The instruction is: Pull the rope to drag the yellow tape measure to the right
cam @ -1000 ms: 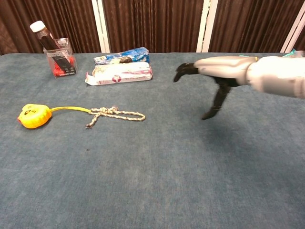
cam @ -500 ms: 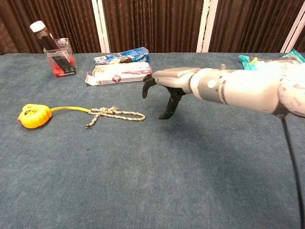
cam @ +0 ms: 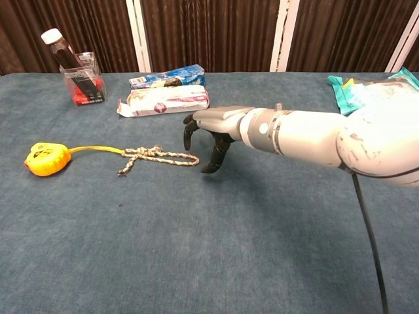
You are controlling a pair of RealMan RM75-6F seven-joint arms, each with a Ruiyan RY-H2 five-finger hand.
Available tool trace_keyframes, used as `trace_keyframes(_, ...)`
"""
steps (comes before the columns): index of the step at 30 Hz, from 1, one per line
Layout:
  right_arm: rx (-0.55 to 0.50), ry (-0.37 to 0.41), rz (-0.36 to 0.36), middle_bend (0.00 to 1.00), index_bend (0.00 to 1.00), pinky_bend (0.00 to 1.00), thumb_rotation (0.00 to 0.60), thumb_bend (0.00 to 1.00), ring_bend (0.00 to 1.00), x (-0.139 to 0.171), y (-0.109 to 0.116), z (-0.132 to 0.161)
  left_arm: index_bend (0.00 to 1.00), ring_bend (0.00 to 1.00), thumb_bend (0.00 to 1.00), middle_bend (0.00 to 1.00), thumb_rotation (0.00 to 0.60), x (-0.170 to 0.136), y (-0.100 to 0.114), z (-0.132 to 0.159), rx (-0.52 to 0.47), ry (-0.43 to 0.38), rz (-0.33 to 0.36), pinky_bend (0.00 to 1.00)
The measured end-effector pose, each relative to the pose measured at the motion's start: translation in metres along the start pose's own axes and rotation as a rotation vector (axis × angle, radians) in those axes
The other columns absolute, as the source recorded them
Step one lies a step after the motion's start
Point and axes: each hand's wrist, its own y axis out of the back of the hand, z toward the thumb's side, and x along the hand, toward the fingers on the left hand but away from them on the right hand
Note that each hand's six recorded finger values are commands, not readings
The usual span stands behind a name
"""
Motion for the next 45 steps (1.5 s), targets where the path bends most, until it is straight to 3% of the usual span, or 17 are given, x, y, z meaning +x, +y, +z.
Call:
trace_keyframes(15, 0.019, 0.009, 0.001, 0.03, 0.49, 0.0, 0.6, 0.38, 0.0, -0.009, -0.01, 0.006, 0.08, 0.0, 0.37, 0.0, 0.6, -0.001, 0.003, -0.004, -0.005, 0.012, 0.005, 0.12)
trace_keyframes(32, 0.041, 0.01, 0.022, 0.07, 0.6, 0.0, 0.6, 0.45, 0.0, -0.012, -0.019, 0.007, 0.08, 0.0, 0.37, 0.0, 0.6, -0.004, 0.007, -0.007, -0.005, 0.023, 0.015, 0.12)
trace_keyframes(45, 0.068, 0.012, 0.016, 0.11, 0.75, 0.0, 0.6, 0.52, 0.02, -0.011, -0.02, 0.008, 0.08, 0.0, 0.37, 0.0, 0.6, -0.005, 0.009, -0.008, -0.011, 0.027, 0.022, 0.13)
